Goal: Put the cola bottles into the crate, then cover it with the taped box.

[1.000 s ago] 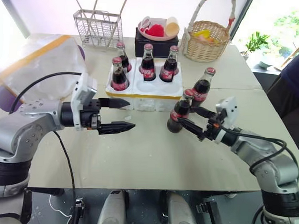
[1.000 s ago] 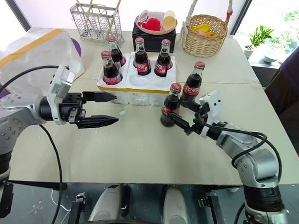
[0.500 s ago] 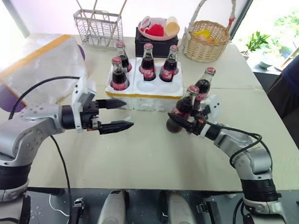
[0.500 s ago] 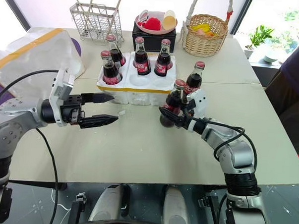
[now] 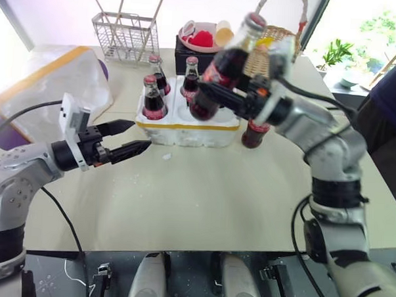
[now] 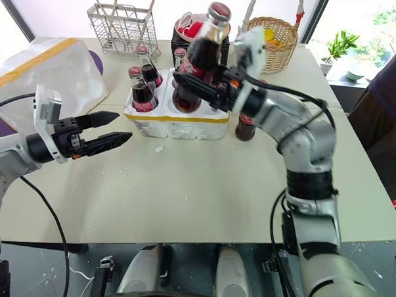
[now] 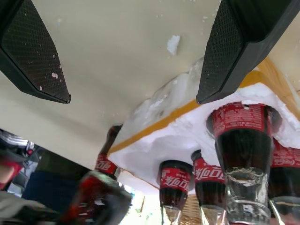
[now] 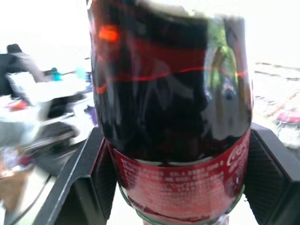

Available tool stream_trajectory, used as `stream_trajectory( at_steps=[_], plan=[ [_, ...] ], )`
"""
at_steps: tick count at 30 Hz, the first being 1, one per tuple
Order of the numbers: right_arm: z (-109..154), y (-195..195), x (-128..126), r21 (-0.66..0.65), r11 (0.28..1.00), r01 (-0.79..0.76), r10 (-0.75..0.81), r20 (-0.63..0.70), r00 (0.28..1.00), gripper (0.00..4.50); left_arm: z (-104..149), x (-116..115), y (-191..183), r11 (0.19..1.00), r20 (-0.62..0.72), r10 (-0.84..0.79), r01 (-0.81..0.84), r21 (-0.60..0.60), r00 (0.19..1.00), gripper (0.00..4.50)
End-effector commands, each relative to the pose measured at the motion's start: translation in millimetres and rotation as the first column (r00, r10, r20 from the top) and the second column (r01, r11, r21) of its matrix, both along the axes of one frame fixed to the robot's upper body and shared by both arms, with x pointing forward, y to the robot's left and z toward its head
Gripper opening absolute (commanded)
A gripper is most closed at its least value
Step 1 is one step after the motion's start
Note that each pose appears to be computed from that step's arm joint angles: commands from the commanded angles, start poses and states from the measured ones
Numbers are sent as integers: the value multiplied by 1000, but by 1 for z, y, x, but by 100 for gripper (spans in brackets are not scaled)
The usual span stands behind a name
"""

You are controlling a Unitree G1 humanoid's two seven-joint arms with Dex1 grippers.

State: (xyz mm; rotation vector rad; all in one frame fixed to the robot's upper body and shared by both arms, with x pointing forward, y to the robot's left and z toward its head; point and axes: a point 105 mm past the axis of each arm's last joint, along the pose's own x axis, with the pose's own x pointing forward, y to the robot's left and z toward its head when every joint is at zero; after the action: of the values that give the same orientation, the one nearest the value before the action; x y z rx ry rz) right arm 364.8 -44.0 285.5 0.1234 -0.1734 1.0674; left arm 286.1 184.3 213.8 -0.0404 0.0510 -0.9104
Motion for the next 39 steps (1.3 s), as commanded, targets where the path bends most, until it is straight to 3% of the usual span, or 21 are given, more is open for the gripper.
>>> stream_trajectory(
  at_steps=[1, 11, 13, 15, 17, 20, 25, 27, 31, 36, 39],
  plan=[
    [6, 13, 28, -27, 996, 83, -82, 49, 995, 285, 16, -8, -8, 1000, 83, -21, 20, 6, 996, 450],
    [-77, 43, 47, -295, 951, 89, -93, -1, 996, 285, 19, -13, -9, 1000, 105, -20, 18, 22, 994, 450],
    [-88, 45, 47, -309, 947, 84, -99, -35, 994, 389, 18, -12, -10, 999, 106, -22, 19, 26, 994, 450],
    [-90, 45, 46, -307, 947, 92, -105, -26, 994, 446, 17, -11, -12, 999, 105, -31, 27, 33, 994, 450],
    [-79, 41, 43, -265, 958, 107, -108, 10, 994, 446, 17, -9, -16, 999, 107, -44, 41, 32, 993, 450],
    [-58, 24, 33, -160, 980, 121, -120, 14, 993, 446, 19, -8, -21, 998, 110, -63, 60, 28, 992, 450],
    [-27, -26, -16, -33, 992, 123, -123, 10, 992, 446, 19, -6, -27, 996, 108, -93, 91, 20, 990, 450],
    [-33, -46, -37, -38, 990, 135, -136, -24, 990, 446, 18, -4, -28, 995, 103, -102, 101, 18, 989, 450],
    [-76, -102, -65, -127, 941, 314, -332, -160, 930, 446, 17, 3, -38, 989, 102, -146, 146, 13, 984, 450],
    [-97, -148, -54, -149, 818, 556, -575, -225, 786, 446, 20, 10, -47, 979, 110, -203, 202, 21, 973, 450],
    [-96, -156, -44, -129, 785, 606, -618, -220, 755, 446, 24, 13, -53, 971, 119, -239, 238, 21, 964, 450]
  ],
)
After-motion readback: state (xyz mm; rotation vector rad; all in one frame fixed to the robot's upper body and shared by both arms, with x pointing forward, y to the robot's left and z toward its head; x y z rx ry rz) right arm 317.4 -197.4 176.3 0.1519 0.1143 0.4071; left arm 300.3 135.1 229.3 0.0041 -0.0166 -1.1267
